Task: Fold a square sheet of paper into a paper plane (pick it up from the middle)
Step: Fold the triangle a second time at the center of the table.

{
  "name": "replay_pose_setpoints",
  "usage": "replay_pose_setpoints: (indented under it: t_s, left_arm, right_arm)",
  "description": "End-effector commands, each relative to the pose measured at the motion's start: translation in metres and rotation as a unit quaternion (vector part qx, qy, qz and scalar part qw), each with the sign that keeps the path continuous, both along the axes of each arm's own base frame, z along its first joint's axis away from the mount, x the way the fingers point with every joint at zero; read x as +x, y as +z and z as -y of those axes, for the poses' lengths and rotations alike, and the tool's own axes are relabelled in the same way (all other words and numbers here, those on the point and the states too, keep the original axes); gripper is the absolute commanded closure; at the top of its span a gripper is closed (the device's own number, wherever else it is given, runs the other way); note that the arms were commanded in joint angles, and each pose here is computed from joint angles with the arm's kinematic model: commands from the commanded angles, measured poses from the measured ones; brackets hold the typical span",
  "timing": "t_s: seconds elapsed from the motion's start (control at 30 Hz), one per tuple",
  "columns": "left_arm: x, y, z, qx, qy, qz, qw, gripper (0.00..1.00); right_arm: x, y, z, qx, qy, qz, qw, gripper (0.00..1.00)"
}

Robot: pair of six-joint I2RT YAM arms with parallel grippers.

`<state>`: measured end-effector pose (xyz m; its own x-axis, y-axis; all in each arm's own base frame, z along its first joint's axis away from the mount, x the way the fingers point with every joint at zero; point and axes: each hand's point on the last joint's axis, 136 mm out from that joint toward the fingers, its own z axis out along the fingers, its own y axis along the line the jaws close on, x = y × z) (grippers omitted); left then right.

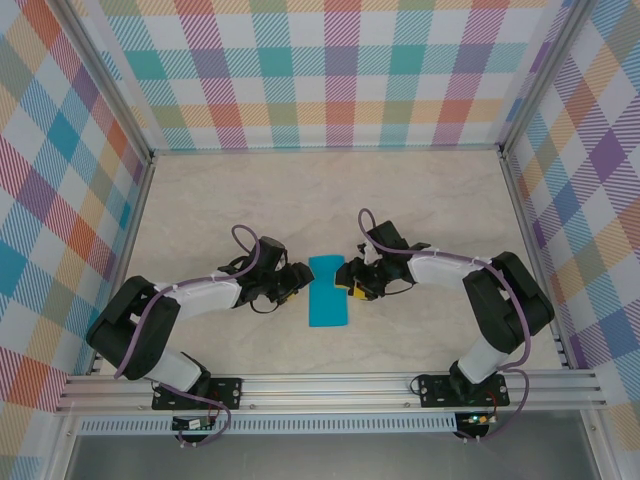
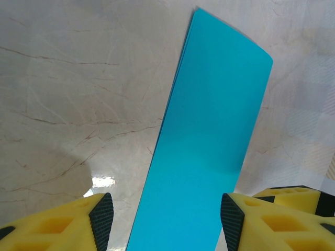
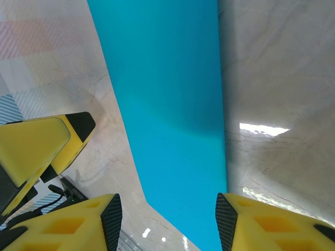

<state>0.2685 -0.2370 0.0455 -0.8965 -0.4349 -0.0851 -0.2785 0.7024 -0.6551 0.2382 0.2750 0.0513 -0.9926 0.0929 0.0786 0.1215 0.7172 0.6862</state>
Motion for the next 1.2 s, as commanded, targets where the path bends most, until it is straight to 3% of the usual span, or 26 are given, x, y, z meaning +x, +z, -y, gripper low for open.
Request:
replay_pose_setpoints:
  t_s: [0.0, 0.17, 0.73, 0.93, 1.17]
  left_arm:
    - [0.008, 0.007, 0.003, -0.017, 0.005, 0.005, 1.0, 0.41]
    - [0.007, 0.008, 0.004, -0.018, 0.0, 0.003, 1.0, 0.42]
    - [0.006, 0.009, 0.009, -0.027, -0.012, 0.003, 1.0, 0.41]
    - [0.006, 0.008, 0.011, -0.026, -0.014, 0.001, 1.0, 0.41]
    - [0.008, 0.008, 0.012, -0.026, -0.016, 0.001, 1.0, 0.42]
  right_arm:
    - [0.001, 0.007, -0.007, 0.005, 0.016, 0.007, 1.0, 0.47]
    - [0.001, 0.005, -0.015, 0.019, 0.023, 0.001, 1.0, 0.49]
    - [-0.008, -0.033, 0.006, -0.049, 0.019, -0.02, 0.998, 0.5]
    - [-0.003, -0.012, 0.013, -0.057, 0.01, 0.015, 0.998, 0.5]
    - [0.001, 0.012, -0.007, 0.009, 0.027, 0.037, 0.999, 0.49]
